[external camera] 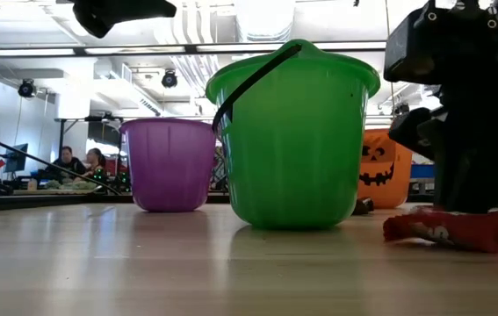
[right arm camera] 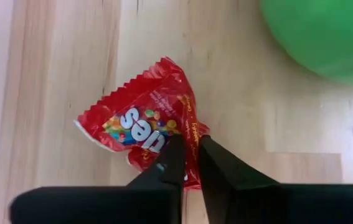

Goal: Organize candy in baskets
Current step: Put the red candy into the purple bucket

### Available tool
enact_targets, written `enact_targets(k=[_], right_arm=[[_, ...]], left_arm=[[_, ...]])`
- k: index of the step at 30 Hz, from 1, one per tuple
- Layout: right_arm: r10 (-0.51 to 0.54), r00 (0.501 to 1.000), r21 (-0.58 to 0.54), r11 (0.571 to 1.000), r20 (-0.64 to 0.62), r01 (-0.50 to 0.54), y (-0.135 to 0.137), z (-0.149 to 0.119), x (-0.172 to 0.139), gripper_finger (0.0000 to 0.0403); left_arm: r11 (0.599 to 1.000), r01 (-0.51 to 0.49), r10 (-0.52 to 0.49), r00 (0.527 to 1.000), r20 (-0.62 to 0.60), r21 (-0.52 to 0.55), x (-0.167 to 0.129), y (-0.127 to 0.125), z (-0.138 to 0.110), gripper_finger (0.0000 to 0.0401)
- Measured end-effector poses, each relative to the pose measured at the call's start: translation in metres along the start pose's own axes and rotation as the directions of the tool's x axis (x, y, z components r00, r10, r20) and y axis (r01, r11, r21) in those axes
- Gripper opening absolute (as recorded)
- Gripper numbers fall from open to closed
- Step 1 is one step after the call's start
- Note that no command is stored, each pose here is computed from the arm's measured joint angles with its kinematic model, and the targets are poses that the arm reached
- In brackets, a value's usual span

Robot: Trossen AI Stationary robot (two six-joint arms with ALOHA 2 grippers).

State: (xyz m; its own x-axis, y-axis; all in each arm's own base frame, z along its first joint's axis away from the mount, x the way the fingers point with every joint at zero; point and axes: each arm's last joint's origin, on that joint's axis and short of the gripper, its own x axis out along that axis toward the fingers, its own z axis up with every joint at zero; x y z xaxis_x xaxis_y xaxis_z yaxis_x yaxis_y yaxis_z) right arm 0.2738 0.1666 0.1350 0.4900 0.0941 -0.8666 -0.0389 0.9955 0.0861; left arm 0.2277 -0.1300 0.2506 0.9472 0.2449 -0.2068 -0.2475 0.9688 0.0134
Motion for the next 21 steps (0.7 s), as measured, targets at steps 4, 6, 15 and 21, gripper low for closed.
enact_targets(k=[4, 6, 15, 21], right_arm=[[0.01, 1.0, -0.021, 1.0, 0.026, -0.009, -0.002, 0.004, -0.009, 0.0017], [0.023, 0.998, -0.033, 0.999, 0.051, -0.021, -0.002, 0.008, -0.017, 0.0019], [0.183, 0.969, -0.133, 0.978, 0.165, -0.162, -0.001, 0.022, -0.068, 0.0018], [0.31, 0.912, -0.257, 0.935, 0.269, -0.243, -0.003, 0.03, -0.108, 0.0018]], left_arm=[[1.0, 0.001, -0.001, 1.0, 0.006, -0.007, 0.0, 0.0, 0.001, 0.019], [1.0, 0.002, -0.002, 1.0, 0.009, -0.01, 0.0, 0.0, 0.001, 0.019], [1.0, 0.007, -0.006, 1.0, 0.026, -0.029, 0.0, -0.001, 0.003, 0.019], [0.999, 0.035, -0.034, 0.999, 0.037, -0.028, 0.0, -0.002, 0.005, 0.019]])
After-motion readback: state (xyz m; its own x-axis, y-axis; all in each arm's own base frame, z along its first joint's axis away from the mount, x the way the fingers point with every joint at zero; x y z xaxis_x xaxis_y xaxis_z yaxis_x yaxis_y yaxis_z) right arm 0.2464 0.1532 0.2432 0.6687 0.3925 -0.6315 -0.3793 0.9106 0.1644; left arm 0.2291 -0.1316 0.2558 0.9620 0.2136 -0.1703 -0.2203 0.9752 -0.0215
